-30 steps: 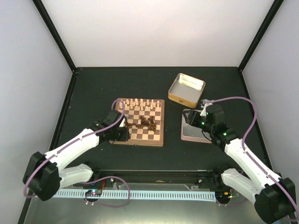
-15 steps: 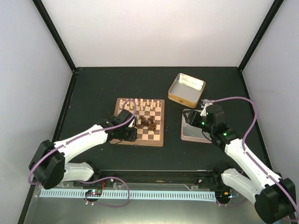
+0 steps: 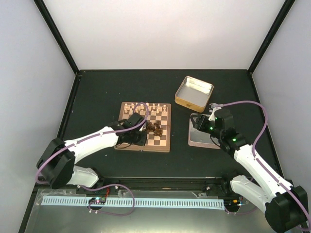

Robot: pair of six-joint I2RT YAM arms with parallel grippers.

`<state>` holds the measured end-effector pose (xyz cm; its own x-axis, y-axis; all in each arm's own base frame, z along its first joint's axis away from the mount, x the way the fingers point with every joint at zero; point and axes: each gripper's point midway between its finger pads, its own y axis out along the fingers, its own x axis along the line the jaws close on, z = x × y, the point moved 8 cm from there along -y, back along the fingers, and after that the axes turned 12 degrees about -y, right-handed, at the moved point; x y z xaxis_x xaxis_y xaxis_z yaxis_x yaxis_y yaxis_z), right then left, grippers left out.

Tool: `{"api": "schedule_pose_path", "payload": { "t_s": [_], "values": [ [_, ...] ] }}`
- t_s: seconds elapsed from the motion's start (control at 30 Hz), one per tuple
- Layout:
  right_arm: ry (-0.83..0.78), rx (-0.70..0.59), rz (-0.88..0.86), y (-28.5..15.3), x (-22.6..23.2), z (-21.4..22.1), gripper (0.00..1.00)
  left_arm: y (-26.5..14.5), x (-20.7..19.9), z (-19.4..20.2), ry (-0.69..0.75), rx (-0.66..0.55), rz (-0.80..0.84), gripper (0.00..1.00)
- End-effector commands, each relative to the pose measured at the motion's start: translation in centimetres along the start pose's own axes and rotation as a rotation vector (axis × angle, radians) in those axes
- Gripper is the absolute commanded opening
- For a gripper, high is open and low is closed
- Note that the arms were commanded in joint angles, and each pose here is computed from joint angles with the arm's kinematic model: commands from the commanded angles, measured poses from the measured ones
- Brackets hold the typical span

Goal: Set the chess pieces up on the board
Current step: Place the chess piece on the chessboard.

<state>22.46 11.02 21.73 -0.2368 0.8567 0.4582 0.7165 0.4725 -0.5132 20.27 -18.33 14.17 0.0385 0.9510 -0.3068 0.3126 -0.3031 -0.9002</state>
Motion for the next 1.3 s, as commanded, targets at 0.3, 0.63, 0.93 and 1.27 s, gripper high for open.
{"api": "schedule_pose_path", "payload": {
  "t_s": [0.3,0.63,0.93,1.27],
  "values": [
    [-0.002,-0.017,0.005,-0.3,0.0,0.1,0.61,-0.5,-1.4,-0.6,0.029,-0.014,-0.004,0.14],
    [0.001,-0.016,0.001,-0.3,0.0,0.1,0.61,-0.8,-1.8,-0.8,0.034,-0.01,0.011,0.27],
    [0.0,-0.016,0.0,-0.5,0.1,0.1,0.61,-1.8,-2.2,-1.3,0.026,-0.05,0.039,0.39],
    [-0.01,-0.003,-0.025,-0.4,0.3,0.2,0.62,-2.9,-2.2,-1.5,0.016,-0.088,0.067,0.48]
  ]
}}
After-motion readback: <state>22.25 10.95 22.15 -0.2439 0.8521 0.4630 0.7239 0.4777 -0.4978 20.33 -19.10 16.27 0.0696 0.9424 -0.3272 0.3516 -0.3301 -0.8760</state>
